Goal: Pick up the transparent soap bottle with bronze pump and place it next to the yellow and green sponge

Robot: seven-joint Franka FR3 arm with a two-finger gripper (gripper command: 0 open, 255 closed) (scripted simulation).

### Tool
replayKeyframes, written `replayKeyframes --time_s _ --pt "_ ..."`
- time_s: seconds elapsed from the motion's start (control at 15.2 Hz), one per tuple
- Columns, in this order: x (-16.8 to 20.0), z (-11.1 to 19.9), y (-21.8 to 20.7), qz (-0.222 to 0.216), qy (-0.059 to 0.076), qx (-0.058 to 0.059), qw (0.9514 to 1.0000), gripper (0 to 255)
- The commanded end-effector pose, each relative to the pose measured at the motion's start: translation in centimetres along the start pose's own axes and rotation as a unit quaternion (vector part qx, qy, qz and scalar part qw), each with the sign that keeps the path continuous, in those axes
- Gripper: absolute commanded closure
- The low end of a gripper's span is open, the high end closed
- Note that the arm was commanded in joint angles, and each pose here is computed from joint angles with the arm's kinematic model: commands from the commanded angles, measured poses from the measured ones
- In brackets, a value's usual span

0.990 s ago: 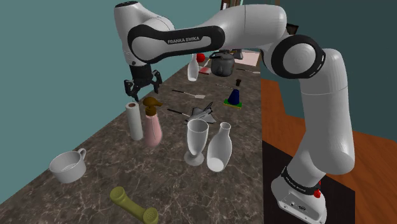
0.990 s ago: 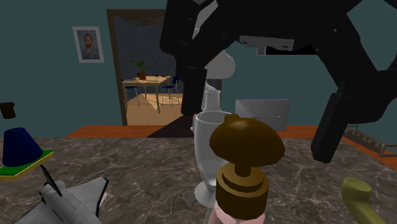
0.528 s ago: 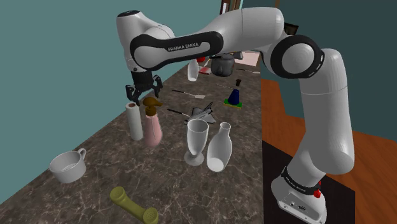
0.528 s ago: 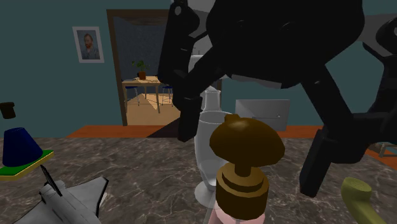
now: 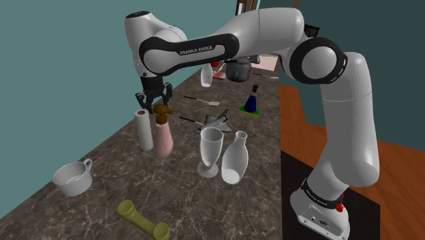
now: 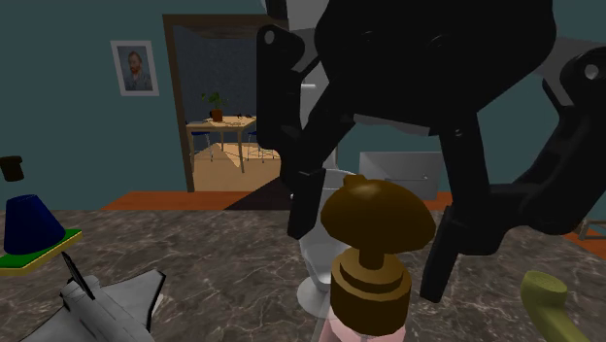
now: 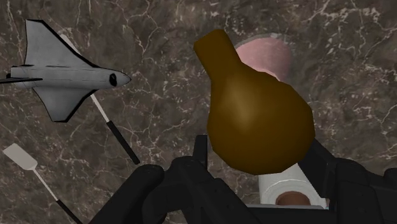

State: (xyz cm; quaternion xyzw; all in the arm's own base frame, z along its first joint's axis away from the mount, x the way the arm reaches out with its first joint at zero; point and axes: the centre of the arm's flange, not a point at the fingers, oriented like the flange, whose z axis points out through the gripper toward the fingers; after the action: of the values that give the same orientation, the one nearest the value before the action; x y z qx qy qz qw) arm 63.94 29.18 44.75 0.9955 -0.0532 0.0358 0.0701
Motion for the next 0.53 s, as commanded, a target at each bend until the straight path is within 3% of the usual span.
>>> replayKeyframes --time_s 0.0,0.46 --pt "0.0 0.0 0.0 0.0 0.0 0.0 1.0 255" --pt "0.1 -1.0 0.2 0.0 0.0 0.0 1.0 255"
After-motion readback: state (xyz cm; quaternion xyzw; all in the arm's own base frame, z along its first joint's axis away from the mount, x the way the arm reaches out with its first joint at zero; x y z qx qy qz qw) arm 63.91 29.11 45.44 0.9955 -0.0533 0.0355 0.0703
